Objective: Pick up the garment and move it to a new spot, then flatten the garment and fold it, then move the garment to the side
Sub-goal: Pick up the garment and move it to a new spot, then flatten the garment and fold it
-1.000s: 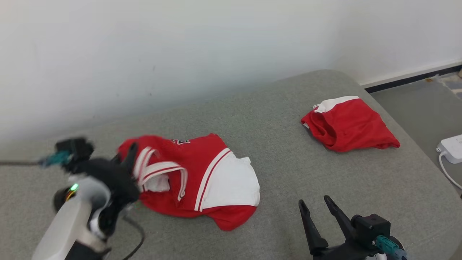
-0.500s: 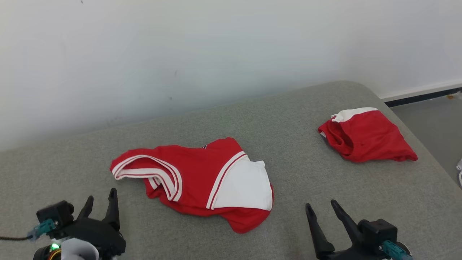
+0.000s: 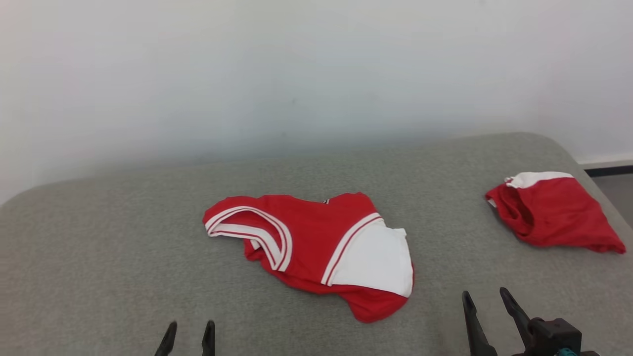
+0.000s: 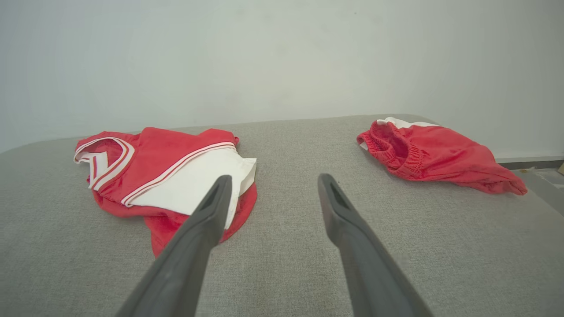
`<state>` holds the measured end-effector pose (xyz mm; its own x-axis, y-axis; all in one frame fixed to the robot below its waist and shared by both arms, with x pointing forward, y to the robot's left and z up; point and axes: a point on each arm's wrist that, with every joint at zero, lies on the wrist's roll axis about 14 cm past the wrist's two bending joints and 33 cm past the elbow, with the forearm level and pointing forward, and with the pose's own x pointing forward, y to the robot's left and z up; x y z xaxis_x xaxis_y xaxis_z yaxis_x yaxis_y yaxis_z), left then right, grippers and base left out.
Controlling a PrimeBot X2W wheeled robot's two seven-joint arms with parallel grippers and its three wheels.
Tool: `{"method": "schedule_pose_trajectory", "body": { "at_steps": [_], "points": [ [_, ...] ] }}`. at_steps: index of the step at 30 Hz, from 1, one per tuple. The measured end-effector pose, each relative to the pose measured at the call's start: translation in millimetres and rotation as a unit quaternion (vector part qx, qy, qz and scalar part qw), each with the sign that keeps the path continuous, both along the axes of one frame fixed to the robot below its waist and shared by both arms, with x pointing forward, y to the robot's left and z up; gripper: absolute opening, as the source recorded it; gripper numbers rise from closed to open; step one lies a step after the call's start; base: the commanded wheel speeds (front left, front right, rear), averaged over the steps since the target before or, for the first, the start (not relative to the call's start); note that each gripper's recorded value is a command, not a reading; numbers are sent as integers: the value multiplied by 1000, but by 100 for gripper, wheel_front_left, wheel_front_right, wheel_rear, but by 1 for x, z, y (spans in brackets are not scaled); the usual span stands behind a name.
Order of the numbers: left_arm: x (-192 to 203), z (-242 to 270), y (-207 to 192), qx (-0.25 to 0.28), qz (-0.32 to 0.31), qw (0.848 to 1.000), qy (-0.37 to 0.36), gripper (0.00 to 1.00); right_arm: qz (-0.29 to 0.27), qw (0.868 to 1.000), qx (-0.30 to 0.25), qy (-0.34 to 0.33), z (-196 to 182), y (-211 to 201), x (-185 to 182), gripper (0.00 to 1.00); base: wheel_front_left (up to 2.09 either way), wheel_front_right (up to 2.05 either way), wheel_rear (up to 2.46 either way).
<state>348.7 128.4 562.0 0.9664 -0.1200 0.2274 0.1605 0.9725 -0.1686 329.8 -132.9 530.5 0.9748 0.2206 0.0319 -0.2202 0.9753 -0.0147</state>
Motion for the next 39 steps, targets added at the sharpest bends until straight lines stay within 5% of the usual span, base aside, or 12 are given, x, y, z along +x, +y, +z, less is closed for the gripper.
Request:
{"method": "schedule_pose_trajectory", "body": {
  "at_steps": [14,39],
  "points": [
    [-50,-5,70,34,115,993,-9,100,57,998,-9,4,-9,33,5,100,0,0,0],
    [-60,-22,64,32,96,995,11,100,63,998,-2,9,-12,42,2,100,0,0,0]
  ]
}}
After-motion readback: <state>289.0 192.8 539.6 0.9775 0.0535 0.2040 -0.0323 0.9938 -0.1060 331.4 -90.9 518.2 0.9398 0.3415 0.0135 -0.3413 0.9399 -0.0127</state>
